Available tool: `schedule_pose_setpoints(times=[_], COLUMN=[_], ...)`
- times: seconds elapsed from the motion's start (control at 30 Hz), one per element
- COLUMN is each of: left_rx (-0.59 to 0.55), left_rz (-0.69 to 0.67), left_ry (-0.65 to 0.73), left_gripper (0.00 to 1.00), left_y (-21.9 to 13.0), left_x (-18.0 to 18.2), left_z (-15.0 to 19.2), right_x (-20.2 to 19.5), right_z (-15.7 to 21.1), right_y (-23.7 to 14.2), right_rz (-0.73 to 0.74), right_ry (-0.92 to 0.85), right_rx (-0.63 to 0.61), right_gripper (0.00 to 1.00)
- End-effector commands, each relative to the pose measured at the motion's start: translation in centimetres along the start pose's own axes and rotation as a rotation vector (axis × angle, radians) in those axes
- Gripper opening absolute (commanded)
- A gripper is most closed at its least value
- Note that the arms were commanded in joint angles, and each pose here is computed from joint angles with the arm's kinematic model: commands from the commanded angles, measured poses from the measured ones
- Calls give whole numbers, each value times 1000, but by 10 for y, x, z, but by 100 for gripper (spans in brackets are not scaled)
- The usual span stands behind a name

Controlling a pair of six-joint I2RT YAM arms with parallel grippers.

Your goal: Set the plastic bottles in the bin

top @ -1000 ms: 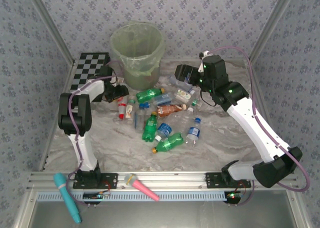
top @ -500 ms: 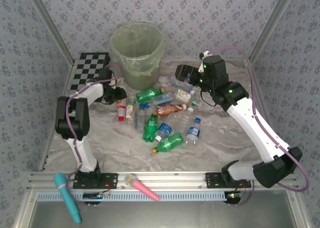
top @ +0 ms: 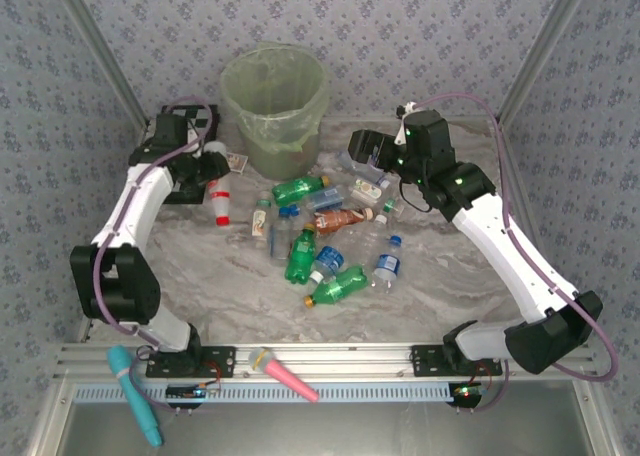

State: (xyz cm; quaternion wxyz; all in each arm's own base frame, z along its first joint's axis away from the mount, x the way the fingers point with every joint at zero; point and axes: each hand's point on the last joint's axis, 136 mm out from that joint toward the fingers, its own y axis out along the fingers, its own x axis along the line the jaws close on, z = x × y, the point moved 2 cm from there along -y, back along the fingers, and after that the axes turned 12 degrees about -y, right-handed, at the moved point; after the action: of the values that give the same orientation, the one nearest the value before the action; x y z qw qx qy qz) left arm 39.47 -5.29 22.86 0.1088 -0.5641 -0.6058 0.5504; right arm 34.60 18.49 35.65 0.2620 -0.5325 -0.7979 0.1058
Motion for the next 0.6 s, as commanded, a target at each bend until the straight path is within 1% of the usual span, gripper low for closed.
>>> schedule_pose_setpoints(times=[0.0, 0.17, 0.27, 0.37, 0.47, 0.57], left_rx=[-74, -203, -252, -274, -289, -296], left_rz=[80, 230, 329, 419, 538, 595], left_ry=[-16, -56, -102, -167, -233, -292], left_gripper=[50, 51, 51, 51, 51, 51], left_y=[-54, -105, -123, -128, -132, -126], left_x=[-28, -74, -100, -121, -148, -167], left_z=[-15, -52, -74, -93, -115, -132], right_x=[4, 5, 6, 5, 5, 5], right_z=[-9, -10, -9, -10, -9, -10], right_y=[-2, -3, -4, -6, -9, -12], right_rz=[-19, -22, -24, -25, -25, -21], right_ry=[-6, -7, -6, -3, -3, -2], right_rx=[-26, -26, -26, -34, -38, -44], right_gripper=[100, 100, 100, 99, 100, 100])
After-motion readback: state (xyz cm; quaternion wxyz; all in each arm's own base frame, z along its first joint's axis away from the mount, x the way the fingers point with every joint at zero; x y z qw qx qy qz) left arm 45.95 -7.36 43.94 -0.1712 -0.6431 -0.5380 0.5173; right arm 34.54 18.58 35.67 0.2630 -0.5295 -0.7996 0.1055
